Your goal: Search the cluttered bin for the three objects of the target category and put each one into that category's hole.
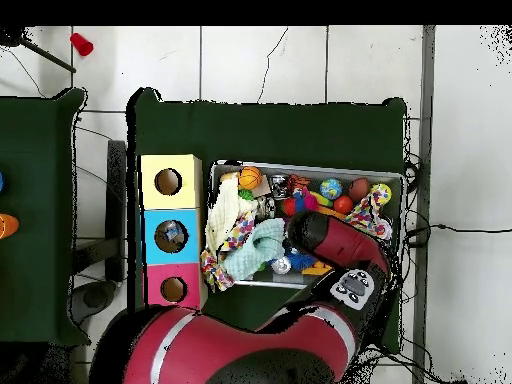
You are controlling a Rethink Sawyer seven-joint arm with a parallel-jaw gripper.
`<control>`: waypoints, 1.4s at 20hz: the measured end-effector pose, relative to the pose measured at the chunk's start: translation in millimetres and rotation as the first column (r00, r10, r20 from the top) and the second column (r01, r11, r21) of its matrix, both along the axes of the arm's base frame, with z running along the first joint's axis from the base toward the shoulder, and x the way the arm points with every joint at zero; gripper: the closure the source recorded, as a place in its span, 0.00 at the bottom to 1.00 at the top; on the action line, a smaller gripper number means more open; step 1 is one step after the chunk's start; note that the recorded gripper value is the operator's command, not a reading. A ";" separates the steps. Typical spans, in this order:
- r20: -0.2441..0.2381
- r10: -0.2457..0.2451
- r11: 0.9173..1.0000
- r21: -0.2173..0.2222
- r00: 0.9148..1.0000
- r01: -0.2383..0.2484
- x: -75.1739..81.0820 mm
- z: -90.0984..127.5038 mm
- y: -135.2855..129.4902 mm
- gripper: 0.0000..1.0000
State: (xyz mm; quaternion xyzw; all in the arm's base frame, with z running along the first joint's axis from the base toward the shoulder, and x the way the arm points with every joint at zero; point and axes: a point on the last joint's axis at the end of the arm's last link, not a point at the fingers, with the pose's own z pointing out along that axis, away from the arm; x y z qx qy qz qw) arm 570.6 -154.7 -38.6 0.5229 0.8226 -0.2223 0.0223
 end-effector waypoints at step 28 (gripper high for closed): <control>0.119 -0.036 0.997 0.073 0.992 0.028 33.7 39.9 17.7 0.00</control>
